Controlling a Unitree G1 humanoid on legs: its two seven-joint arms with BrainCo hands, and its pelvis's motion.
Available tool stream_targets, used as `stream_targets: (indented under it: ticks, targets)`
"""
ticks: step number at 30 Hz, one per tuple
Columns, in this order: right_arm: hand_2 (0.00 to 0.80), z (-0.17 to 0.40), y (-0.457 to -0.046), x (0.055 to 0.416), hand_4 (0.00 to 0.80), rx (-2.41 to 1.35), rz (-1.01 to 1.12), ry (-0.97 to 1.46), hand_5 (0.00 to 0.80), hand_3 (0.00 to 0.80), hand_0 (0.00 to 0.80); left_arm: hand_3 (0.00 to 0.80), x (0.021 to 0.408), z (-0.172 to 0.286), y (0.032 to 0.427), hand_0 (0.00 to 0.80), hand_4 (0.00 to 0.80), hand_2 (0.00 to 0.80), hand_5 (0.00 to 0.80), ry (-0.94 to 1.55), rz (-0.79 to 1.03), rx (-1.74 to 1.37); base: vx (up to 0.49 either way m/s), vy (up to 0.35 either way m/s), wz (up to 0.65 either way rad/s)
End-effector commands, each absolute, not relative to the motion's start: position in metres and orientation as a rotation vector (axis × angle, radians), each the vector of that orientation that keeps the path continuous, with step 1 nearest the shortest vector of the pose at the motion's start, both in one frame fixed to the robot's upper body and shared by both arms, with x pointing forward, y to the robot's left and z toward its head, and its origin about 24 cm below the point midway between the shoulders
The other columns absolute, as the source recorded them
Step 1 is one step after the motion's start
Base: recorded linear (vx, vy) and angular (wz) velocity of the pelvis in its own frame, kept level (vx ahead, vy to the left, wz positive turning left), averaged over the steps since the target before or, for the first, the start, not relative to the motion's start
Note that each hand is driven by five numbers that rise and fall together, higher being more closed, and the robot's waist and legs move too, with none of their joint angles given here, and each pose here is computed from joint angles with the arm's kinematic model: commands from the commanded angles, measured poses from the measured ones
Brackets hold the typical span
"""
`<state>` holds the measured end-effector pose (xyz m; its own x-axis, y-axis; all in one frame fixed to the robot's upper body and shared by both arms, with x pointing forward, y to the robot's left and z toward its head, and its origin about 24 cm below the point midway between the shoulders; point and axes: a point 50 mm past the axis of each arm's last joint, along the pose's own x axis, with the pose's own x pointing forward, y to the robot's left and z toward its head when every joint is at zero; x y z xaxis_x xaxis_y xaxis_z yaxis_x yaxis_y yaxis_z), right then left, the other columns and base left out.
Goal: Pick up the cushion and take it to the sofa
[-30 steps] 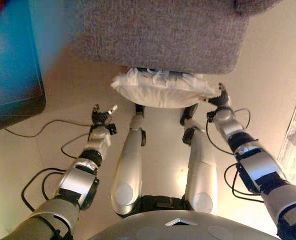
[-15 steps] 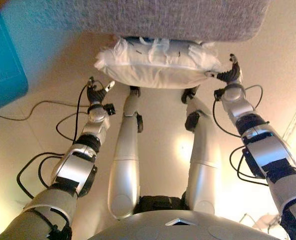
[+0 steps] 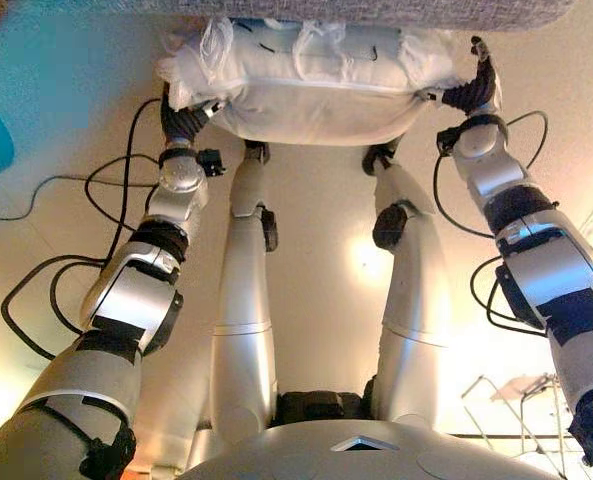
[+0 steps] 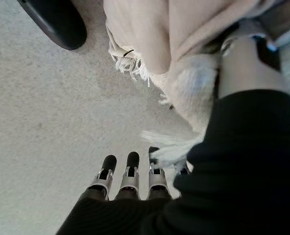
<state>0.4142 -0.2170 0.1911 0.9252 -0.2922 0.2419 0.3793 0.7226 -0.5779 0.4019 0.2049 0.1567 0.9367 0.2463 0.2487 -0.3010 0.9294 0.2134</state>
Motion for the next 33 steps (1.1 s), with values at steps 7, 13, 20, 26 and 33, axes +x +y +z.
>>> stream_targets:
  ticks: [7,13,20,26,33]
  targets:
    - [0.000,0.225,-0.225,0.416,0.000,-0.834,-0.293,-0.223,0.000,0.000,0.000,0.000,0.407,0.222,0.225,0.000,0.000,0.000,0.000,-0.384,0.190,0.345,0.026,0.067,0.03]
    - [0.000,0.229,-0.226,0.415,0.000,-0.868,-0.248,-0.227,0.000,0.000,0.000,0.000,0.407,0.227,0.223,0.000,0.000,0.000,0.000,-0.389,0.134,0.374,0.013,0.012,0.02]
    - [0.000,0.235,-0.236,0.412,0.000,-0.806,-0.265,-0.245,0.000,0.000,0.000,0.000,0.405,0.228,0.216,0.000,0.000,0.000,0.000,-0.406,0.000,0.371,0.005,0.002,0.00]
    - [0.800,0.249,-0.212,0.413,0.800,-0.827,-0.020,-0.315,0.800,0.800,0.800,0.800,0.405,0.235,0.191,0.800,0.800,0.800,0.800,-0.419,-0.244,0.350,0.000,0.000,0.00]
    - [0.800,0.257,-0.185,0.410,0.800,-0.876,0.120,-0.357,0.800,0.800,0.800,0.800,0.401,0.241,0.173,0.800,0.800,0.800,0.800,-0.445,-0.354,0.317,0.000,0.000,0.00]
